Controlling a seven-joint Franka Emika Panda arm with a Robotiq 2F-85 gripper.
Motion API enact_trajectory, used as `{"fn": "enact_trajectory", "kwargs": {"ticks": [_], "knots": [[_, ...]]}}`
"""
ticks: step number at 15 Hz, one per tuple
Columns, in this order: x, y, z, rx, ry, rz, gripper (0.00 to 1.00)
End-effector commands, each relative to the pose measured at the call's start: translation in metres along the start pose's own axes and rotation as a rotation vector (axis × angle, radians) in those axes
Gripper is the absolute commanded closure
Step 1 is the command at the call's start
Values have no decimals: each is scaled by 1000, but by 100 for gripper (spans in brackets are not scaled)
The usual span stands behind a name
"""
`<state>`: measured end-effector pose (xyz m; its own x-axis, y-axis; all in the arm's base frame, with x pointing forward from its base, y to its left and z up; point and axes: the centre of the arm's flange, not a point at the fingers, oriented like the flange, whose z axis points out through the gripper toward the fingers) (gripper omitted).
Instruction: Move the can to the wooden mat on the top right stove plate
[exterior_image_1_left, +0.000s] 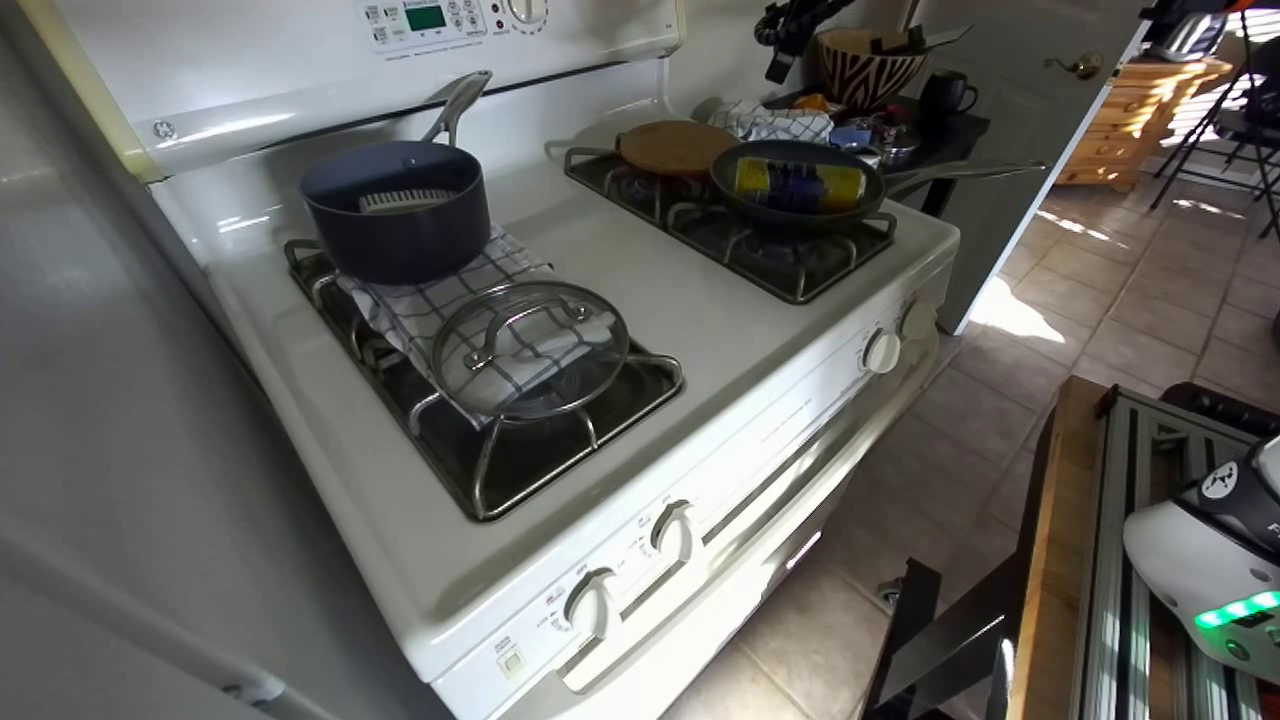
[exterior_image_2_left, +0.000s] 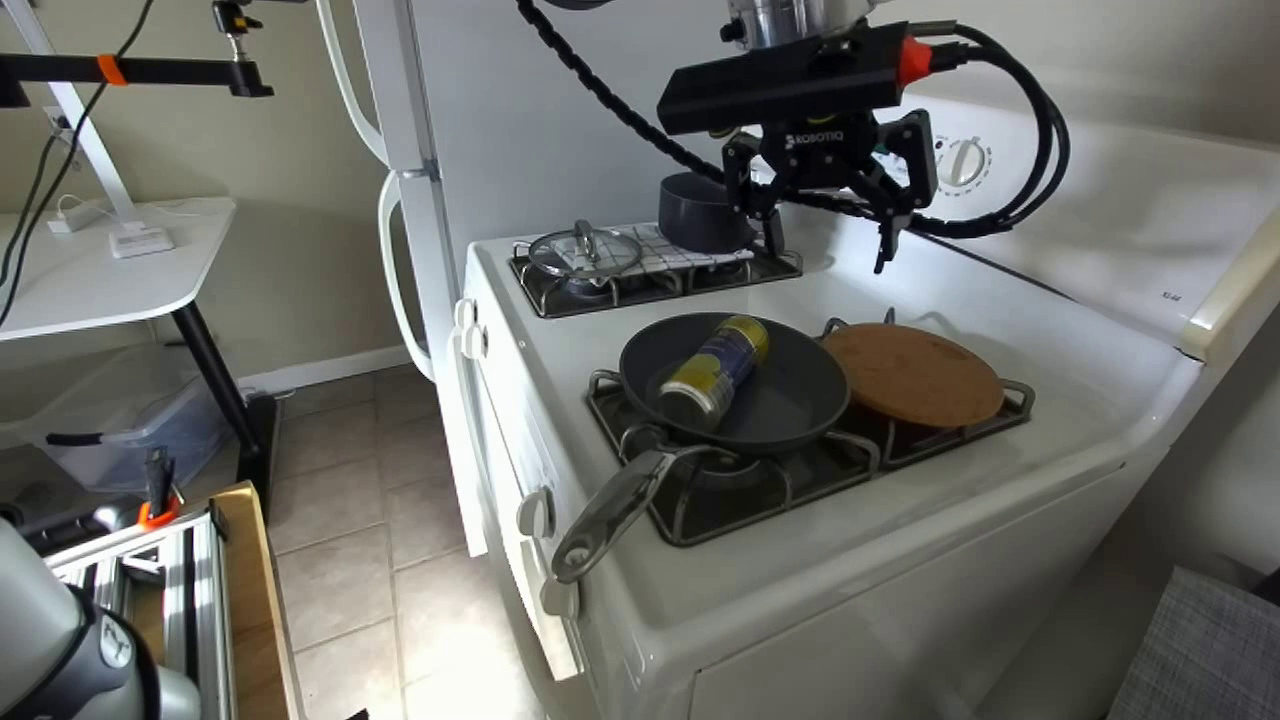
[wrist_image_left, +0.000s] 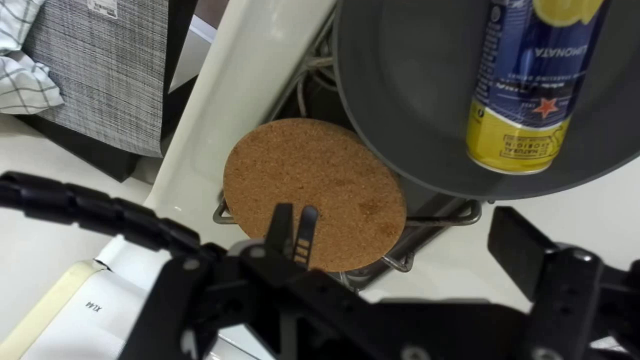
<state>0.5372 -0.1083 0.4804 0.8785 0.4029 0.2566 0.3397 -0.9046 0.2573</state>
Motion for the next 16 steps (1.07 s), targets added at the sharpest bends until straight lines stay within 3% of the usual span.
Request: {"fn": "enact_trajectory", "kwargs": {"ticks": [1, 7, 13, 16], "knots": [[-1, -11, 5, 4, -25, -20, 0], [-5, -52, 21, 106, -116, -109, 0], [-5, -74, 43, 188, -61, -14, 0], [-7, -78, 52, 190, -66, 1, 0]]}}
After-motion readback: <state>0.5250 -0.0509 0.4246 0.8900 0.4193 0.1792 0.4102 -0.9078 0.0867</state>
